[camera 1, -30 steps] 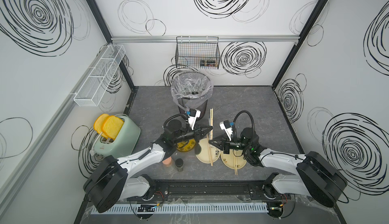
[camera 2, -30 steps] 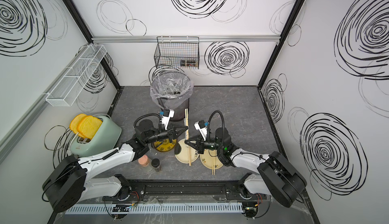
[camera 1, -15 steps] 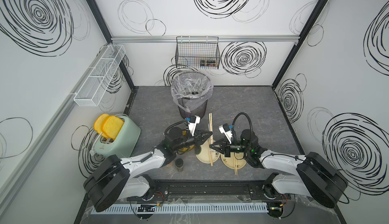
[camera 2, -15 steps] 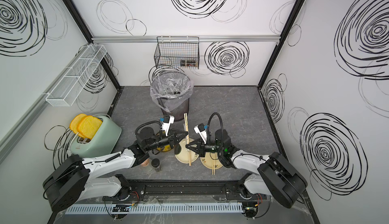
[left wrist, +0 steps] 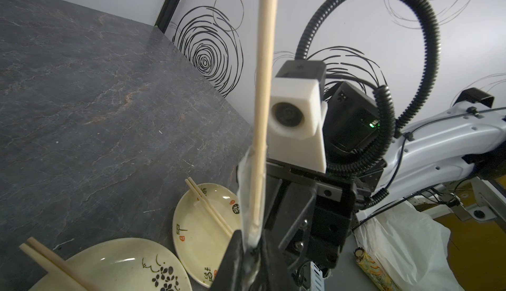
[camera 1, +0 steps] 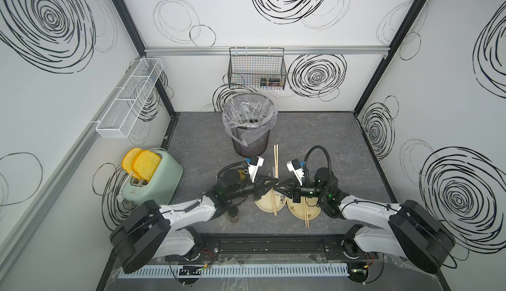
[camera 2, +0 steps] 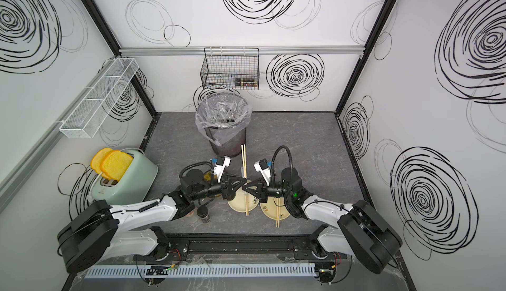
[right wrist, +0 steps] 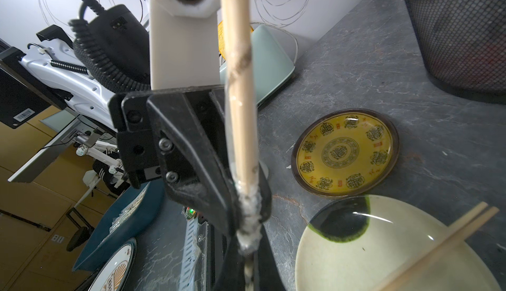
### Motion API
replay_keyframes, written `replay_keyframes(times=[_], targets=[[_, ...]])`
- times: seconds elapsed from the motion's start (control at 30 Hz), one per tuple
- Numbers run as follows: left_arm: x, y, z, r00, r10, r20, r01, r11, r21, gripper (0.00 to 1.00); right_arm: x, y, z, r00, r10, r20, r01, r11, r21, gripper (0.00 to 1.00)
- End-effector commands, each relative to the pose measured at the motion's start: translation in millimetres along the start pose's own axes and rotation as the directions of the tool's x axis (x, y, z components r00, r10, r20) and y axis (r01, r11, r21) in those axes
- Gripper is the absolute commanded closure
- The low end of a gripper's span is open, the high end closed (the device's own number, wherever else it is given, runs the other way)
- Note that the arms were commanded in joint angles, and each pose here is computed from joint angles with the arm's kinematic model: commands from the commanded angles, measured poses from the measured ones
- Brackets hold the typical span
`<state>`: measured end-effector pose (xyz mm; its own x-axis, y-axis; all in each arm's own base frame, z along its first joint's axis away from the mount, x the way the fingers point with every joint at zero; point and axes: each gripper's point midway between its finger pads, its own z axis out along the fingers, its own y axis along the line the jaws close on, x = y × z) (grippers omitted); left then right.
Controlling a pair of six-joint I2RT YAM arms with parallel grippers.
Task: Remove the packaging of disposable chopsticks
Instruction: Remove the packet bag from the disposable chopsticks.
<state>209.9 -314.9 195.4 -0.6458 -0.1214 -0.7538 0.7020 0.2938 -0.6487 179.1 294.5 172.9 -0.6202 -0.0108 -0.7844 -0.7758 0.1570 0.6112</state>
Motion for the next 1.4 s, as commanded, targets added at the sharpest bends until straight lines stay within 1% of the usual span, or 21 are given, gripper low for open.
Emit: replay_keyframes(times=[0.0, 0.07, 0.17, 0.3, 0.33, 0.4, 0.53, 0.6, 0.7, 0.77, 0.87, 0.93, 1.0, 1.1, 1.23, 1.37], targets=[[10.5, -18.3, -1.0, 0.996, 0.013, -0.086, -0.008, 0.998, 0.057, 0.78, -42.0, 7.1, -3.1, 0.983, -0.113, 0.145, 0.111, 0.994, 0.022, 1.0], [-7.8, -19.8, -0.5, 0.997, 0.046, -0.069, -0.043, 0.998, 0.045, 0.7, -40.5, 8.4, -0.2, 0.983, -0.121, 0.135, 0.119, 0.993, 0.021, 1.0], [-33.1, -16.9, -2.5, 0.995, 0.081, -0.055, -0.08, 0.997, 0.009, 0.52, -37.7, 11.2, 3.8, 0.983, -0.137, 0.12, 0.135, 0.991, 0.022, 1.0], [-65.4, -14.8, -9.2, 0.992, 0.123, -0.018, -0.123, 0.992, -0.024, 0.38, -36.0, 13.2, 5.7, 0.983, -0.143, 0.114, 0.142, 0.99, 0.019, 1.0], [-70.8, -14.5, -10.7, 0.991, 0.133, -0.012, -0.133, 0.991, -0.03, 0.36, -35.7, 13.4, 5.8, 0.983, -0.143, 0.113, 0.142, 0.99, 0.018, 1.0], [-82.4, -15.2, -13.4, 0.988, 0.157, 0.001, -0.157, 0.987, -0.04, 0.33, -36.2, 14.3, 6.1, 0.983, -0.144, 0.113, 0.143, 0.99, 0.015, 1.0], [-97.1, -10.5, -13.0, 0.984, 0.175, 0.014, -0.174, 0.983, -0.059, 0.31, -35.6, 15.3, 6.4, 0.983, -0.144, 0.112, 0.144, 0.99, 0.01, 1.0], [-100.0, -9.6, -9.1, 0.984, 0.178, 0.012, -0.177, 0.983, -0.049, 0.33, -35.9, 15.7, 6.5, 0.983, -0.145, 0.112, 0.145, 0.989, 0.009, 1.0], [-100.2, -10.2, -2.7, 0.985, 0.172, 0.009, -0.172, 0.985, -0.02, 0.41, -35.4, 15.8, 6.1, 0.983, -0.145, 0.112, 0.145, 0.989, 0.01, 1.0], [-98.9, -9.5, 0.9, 0.987, 0.163, 0.007, -0.163, 0.987, -0.003, 0.49, -35.6, 15.6, 6.0, 0.983, -0.145, 0.113, 0.145, 0.989, 0.011, 1.0], [-94.7, -10.1, 4.6, 0.988, 0.157, 0.0, -0.157, 0.988, 0.013, 0.57, -36.1, 15.9, 5.9, 0.983, -0.146, 0.115, 0.146, 0.989, 0.011, 1.0], [-89.6, -8.5, 6.3, 0.989, 0.15, -0.012, -0.15, 0.989, 0.013, 0.66, -36.1, 16.0, 5.9, 0.983, -0.145, 0.115, 0.145, 0.989, 0.011, 1.0], [-82.0, -7.0, 6.7, 0.99, 0.139, -0.023, -0.139, 0.99, 0.014, 0.75, -36.4, 15.8, 5.5, 0.982, -0.146, 0.117, 0.146, 0.989, 0.014, 1.0], [-69.3, -4.7, 6.8, 0.992, 0.12, -0.038, -0.12, 0.993, 0.014, 0.84, -36.7, 15.6, 4.9, 0.982, -0.147, 0.12, 0.146, 0.989, 0.019, 1.0], [-52.5, -2.1, 7.4, 0.994, 0.093, -0.056, -0.092, 0.996, 0.015, 0.87, -37.5, 15.4, 4.3, 0.981, -0.147, 0.124, 0.145, 0.989, 0.023, 1.0], [-37.0, -1.4, 7.9, 0.995, 0.068, -0.077, -0.067, 0.998, 0.017, 0.87, -37.9, 15.3, 3.7, 0.981, -0.148, 0.126, 0.146, 0.989, 0.025, 1.0]])
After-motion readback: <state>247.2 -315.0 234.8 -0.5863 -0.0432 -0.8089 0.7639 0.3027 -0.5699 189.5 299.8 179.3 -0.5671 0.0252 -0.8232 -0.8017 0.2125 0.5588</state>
